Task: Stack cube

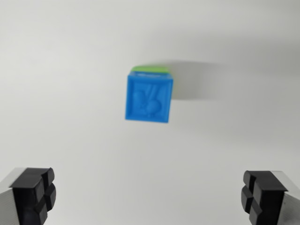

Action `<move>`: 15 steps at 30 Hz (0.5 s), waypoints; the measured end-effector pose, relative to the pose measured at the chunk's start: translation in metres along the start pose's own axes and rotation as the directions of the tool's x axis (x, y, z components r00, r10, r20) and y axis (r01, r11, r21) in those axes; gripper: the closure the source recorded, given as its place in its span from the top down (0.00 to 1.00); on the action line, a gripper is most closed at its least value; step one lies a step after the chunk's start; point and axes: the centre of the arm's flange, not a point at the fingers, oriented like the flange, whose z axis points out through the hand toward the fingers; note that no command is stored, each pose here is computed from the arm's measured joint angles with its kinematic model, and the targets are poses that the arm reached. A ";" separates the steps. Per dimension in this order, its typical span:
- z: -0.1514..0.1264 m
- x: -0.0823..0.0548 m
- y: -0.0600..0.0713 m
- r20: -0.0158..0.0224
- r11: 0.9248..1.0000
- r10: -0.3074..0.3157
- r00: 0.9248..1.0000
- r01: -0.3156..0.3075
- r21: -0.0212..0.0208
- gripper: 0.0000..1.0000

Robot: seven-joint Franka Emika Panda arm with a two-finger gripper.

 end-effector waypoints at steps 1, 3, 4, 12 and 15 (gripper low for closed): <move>-0.004 0.000 0.000 0.000 1.000 0.000 1.000 0.000 0.000 1.00; -0.012 0.000 0.000 -0.001 1.000 0.000 1.000 0.000 0.000 1.00; -0.016 0.000 0.000 -0.001 1.000 0.000 1.000 0.000 0.000 1.00; -0.040 0.000 0.000 0.000 1.000 0.000 1.000 0.000 -0.001 1.00; -0.050 0.001 0.000 -0.001 1.000 0.000 1.000 0.000 0.000 1.00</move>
